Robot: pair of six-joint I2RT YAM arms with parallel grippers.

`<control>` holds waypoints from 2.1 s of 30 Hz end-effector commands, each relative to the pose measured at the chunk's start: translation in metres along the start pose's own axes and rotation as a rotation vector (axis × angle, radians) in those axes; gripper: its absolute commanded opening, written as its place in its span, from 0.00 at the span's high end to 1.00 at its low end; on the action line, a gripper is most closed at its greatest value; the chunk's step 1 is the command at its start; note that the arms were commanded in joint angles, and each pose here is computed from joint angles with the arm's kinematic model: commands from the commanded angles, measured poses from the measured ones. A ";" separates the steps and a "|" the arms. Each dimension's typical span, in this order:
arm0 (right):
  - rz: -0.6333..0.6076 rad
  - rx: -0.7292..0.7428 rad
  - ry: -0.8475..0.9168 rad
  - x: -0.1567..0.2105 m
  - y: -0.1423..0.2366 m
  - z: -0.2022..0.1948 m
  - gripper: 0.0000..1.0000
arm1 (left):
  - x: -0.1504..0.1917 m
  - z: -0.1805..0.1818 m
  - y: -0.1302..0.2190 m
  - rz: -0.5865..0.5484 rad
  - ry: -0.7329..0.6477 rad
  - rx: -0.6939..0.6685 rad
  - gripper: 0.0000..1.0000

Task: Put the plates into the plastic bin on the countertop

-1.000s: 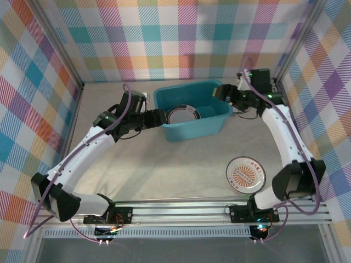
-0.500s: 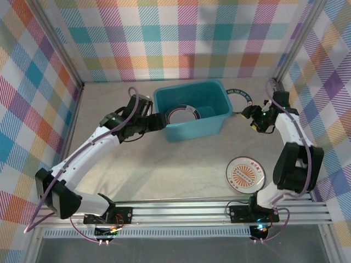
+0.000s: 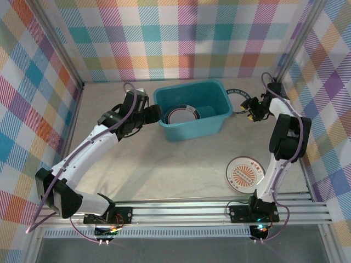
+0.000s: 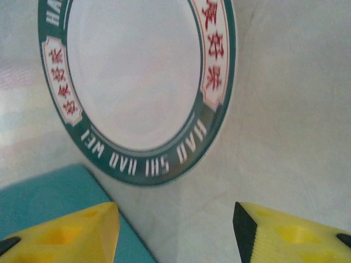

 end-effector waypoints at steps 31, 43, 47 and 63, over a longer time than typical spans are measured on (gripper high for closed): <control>0.008 0.039 -0.001 -0.023 -0.047 -0.007 0.92 | -0.007 0.003 0.000 0.013 0.064 -0.030 0.30; -0.161 -0.080 0.064 -0.003 0.081 0.025 1.00 | -0.002 0.002 0.011 0.079 0.071 -0.025 0.30; -0.249 -0.143 0.108 0.014 0.142 0.046 1.00 | 0.001 -0.002 0.012 0.099 0.081 0.010 0.30; -0.158 -0.494 0.481 0.118 0.247 0.178 1.00 | -0.011 0.001 0.024 0.079 0.055 0.021 0.29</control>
Point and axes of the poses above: each hand's point on the last joint's axis, 136 mm out from that joint toward the fingers, its own y axis back along the fingers, its own z axis along the line the jaws close on, x = y × z, the point moved 5 cm from there along y, back along the fingers, and after that the axes turned 1 degree about y, right-handed, at the moved point
